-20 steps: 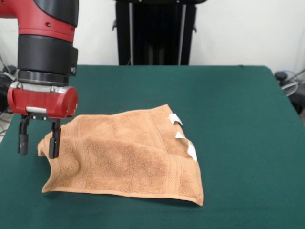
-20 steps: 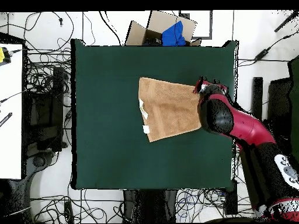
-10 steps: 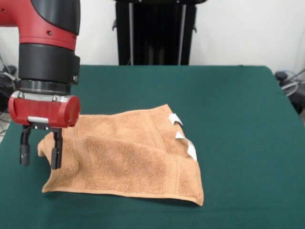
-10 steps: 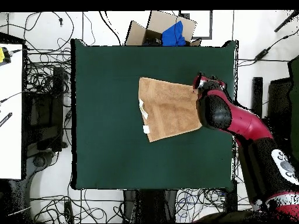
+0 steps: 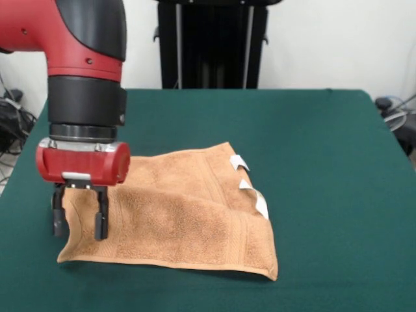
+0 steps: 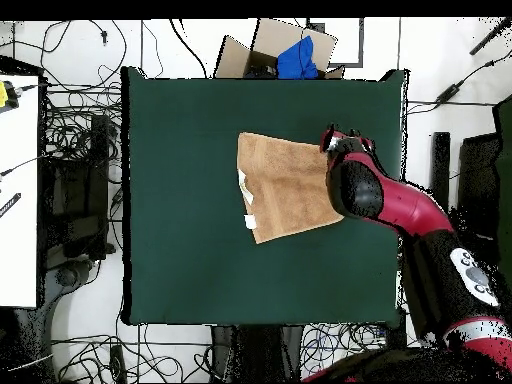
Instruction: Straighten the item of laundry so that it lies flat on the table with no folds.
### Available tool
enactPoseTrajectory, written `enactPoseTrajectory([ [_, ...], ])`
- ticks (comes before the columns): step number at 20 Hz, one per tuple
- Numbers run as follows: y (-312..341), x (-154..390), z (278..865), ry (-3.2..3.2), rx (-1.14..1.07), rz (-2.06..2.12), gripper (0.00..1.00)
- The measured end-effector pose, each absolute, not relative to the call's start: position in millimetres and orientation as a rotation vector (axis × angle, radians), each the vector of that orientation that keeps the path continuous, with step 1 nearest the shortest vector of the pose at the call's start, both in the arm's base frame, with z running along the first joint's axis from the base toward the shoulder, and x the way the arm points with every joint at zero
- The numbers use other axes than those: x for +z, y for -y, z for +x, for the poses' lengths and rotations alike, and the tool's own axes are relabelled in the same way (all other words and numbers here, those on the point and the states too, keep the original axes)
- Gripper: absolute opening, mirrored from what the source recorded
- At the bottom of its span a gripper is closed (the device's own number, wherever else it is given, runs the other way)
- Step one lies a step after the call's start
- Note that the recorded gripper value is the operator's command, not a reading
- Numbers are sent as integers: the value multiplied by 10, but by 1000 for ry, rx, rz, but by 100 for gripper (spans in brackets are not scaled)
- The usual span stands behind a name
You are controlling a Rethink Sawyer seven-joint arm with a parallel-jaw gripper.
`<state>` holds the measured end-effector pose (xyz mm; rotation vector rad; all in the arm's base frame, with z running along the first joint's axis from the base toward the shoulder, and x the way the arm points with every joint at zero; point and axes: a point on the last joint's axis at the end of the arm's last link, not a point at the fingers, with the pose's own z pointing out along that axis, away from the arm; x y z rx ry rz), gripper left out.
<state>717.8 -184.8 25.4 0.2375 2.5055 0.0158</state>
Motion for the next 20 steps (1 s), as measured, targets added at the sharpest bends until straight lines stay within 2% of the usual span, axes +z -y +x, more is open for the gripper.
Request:
enactPoseTrajectory([
  [9, 1719, 228, 7183, -2513, 27, 219, 100],
  [10, 1720, 228, 7183, -2513, 27, 219, 0],
  [20, 1745, 228, 7176, -2513, 26, 224, 0],
])
